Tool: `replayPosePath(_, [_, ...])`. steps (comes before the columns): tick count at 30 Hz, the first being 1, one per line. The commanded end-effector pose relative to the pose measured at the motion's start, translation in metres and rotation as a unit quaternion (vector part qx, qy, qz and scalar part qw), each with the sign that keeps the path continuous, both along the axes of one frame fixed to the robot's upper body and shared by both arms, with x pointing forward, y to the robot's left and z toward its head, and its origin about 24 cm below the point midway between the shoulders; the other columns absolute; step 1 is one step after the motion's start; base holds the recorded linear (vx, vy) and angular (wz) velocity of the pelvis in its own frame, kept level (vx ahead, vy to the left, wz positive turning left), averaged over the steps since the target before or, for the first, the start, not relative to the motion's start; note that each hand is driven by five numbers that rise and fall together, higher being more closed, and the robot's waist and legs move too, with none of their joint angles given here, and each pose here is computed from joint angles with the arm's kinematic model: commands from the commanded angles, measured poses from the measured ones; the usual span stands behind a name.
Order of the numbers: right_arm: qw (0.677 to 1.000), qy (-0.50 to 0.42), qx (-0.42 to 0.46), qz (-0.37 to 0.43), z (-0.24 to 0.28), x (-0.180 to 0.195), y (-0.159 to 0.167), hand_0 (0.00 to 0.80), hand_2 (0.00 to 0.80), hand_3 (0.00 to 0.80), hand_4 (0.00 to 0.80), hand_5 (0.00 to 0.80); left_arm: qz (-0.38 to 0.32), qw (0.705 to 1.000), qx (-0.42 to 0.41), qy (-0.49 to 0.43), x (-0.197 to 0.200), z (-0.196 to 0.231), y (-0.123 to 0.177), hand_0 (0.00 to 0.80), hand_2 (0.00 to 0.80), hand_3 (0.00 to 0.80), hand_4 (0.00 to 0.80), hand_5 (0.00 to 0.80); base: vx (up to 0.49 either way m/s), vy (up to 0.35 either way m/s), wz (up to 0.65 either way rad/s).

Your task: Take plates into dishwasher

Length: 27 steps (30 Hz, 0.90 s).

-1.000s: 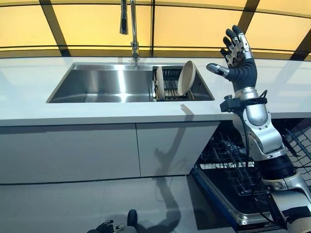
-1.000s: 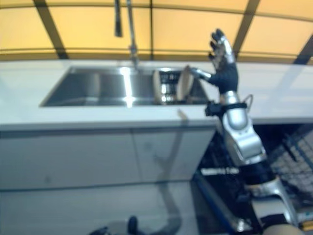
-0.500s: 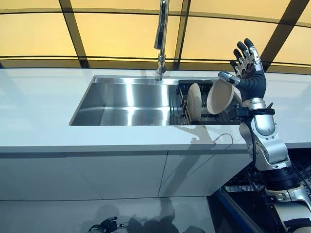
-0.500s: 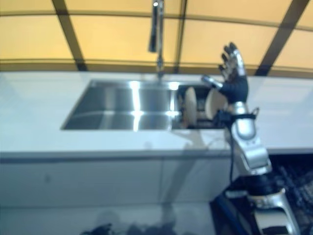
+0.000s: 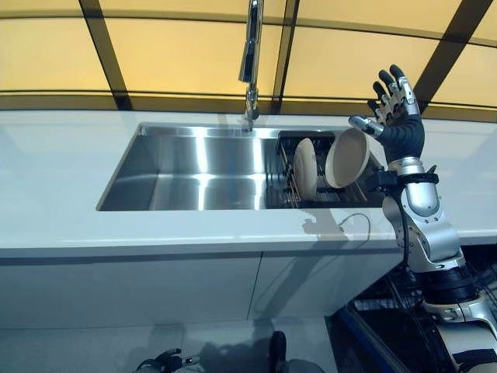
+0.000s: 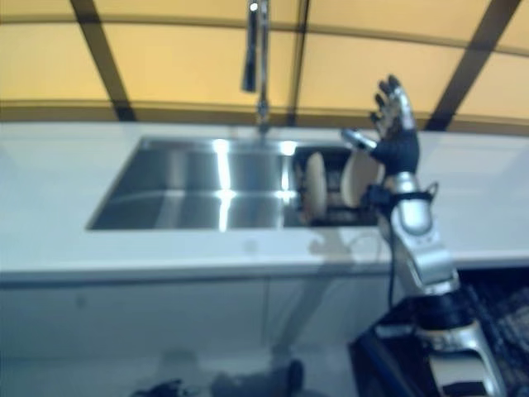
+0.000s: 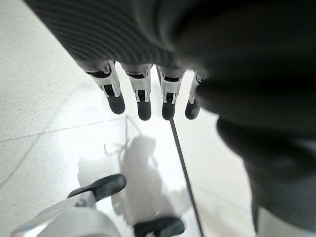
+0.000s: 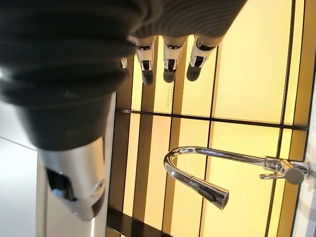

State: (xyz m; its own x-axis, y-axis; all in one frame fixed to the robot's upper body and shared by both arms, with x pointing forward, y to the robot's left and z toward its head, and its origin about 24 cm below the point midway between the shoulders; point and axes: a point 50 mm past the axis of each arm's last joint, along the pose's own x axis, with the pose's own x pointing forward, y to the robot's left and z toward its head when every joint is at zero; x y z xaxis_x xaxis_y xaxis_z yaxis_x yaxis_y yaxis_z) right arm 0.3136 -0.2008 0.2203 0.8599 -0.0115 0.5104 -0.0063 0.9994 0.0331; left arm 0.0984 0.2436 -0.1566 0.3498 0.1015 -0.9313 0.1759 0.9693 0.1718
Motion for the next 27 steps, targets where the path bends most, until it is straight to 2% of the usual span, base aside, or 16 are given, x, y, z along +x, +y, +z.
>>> replayPosePath(1, [0.999,-0.038,0.009,-0.002,0.019,0.001,-0.002,0.000,0.000,0.000,0.000,0.000,-0.010,1.000,0.004,-0.010,0.007,0.004,0.008,0.000,0.000,0.000,0.000,0.000,0.366,-0.352,0.25])
replayPosePath(6, [0.999,-0.013,-0.021,0.024,0.009,0.002,0.011,0.000,0.000,0.000,0.000,0.000,-0.001,1.000,-0.013,-0.028,-0.002,0.000,-0.004,0.000,0.000,0.000,0.000,0.000,0.279,-0.347,0.08])
replayPosePath(12, [0.999,0.021,-0.044,0.026,0.004,0.004,0.011,0.000,0.000,0.000,0.000,0.000,-0.023,0.998,-0.029,-0.057,0.010,0.002,-0.017,0.000,0.000,0.000,0.000,0.000,0.111,-0.207,-0.04])
replayPosePath(20, [0.993,0.101,-0.048,0.047,-0.019,0.010,0.012,0.000,0.000,0.000,0.000,0.000,-0.036,0.998,-0.030,-0.043,0.014,0.001,-0.023,0.000,0.000,0.000,0.000,0.000,0.079,0.016,0.14])
replayPosePath(27, [0.987,0.130,-0.059,0.079,-0.030,0.005,0.005,0.000,0.000,0.000,0.000,0.000,-0.030,0.999,-0.031,-0.032,0.011,-0.001,-0.026,0.000,0.000,0.000,0.000,0.000,0.065,0.162,-0.01])
